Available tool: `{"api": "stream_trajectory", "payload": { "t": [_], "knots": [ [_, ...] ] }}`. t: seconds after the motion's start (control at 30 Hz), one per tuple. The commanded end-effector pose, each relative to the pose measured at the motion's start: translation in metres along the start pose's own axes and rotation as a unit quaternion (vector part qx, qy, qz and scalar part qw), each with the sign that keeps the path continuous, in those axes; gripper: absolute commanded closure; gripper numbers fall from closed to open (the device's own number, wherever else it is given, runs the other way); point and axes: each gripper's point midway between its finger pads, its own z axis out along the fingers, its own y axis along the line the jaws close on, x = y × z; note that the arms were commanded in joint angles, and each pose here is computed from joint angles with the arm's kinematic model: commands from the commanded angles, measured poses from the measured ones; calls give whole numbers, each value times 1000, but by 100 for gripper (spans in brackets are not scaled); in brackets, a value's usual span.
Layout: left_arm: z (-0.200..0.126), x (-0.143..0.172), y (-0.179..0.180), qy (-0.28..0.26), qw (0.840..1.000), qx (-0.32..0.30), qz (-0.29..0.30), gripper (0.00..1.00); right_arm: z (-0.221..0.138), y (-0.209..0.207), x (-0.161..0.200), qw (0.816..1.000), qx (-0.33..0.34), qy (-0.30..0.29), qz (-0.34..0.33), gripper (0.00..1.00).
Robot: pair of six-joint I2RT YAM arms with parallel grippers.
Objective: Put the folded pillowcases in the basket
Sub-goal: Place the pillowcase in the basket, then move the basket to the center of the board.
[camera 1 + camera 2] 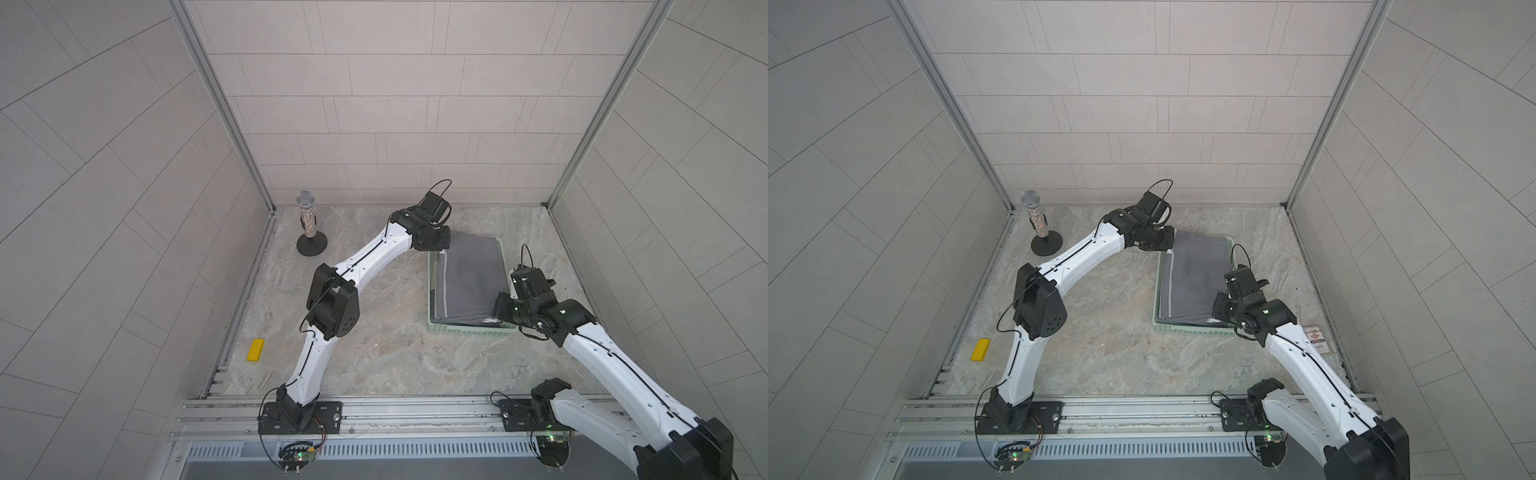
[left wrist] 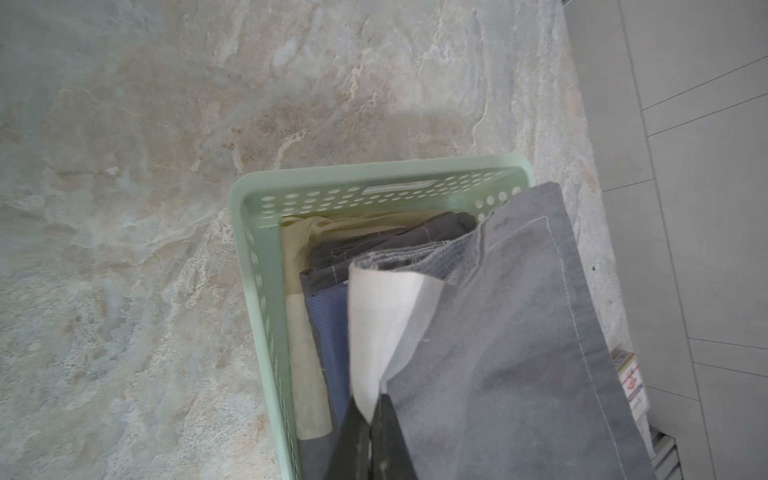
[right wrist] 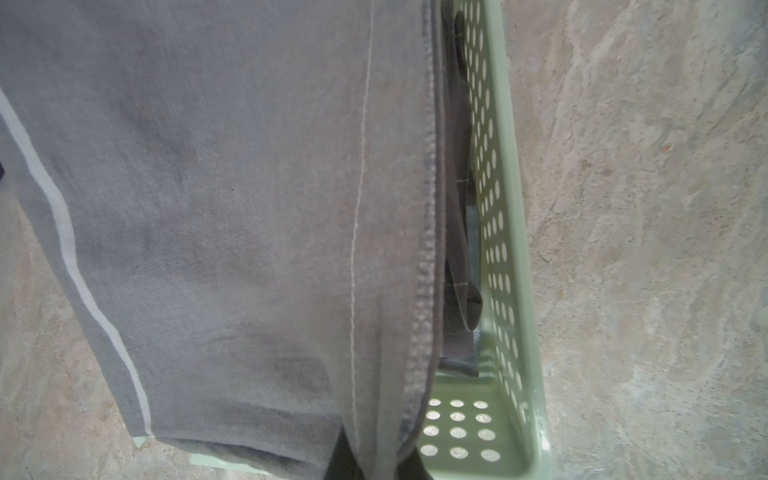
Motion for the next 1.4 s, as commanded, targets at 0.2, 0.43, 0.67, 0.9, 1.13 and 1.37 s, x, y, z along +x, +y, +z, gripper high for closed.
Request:
{"api": "stream_trajectory", "payload": {
  "t": [0.2,0.43,0.67,0.9,1.13,1.37],
  "knots": [
    [30,-1,20,6,999,-32,20,100,25,-15,-5,1000,17,11,7,100],
    [53,6,33,24,999,-38,19,94,48,-19,12,999,13,37,17,100],
    [39,5,28,34,998,-31,39,40,34,-19,11,999,15,34,10,57],
    [-35,-19,5,-11,999,-15,41,29,-16,-17,-8,1000,12,-21,-4,46],
    [-28,49,56,77,987,-128,66,29,-32,-19,-8,999,9,-39,-10,43],
    [-6,88,60,91,990,-99,43,32,-33,-17,-6,999,0,-41,-8,43]
  ]
}}
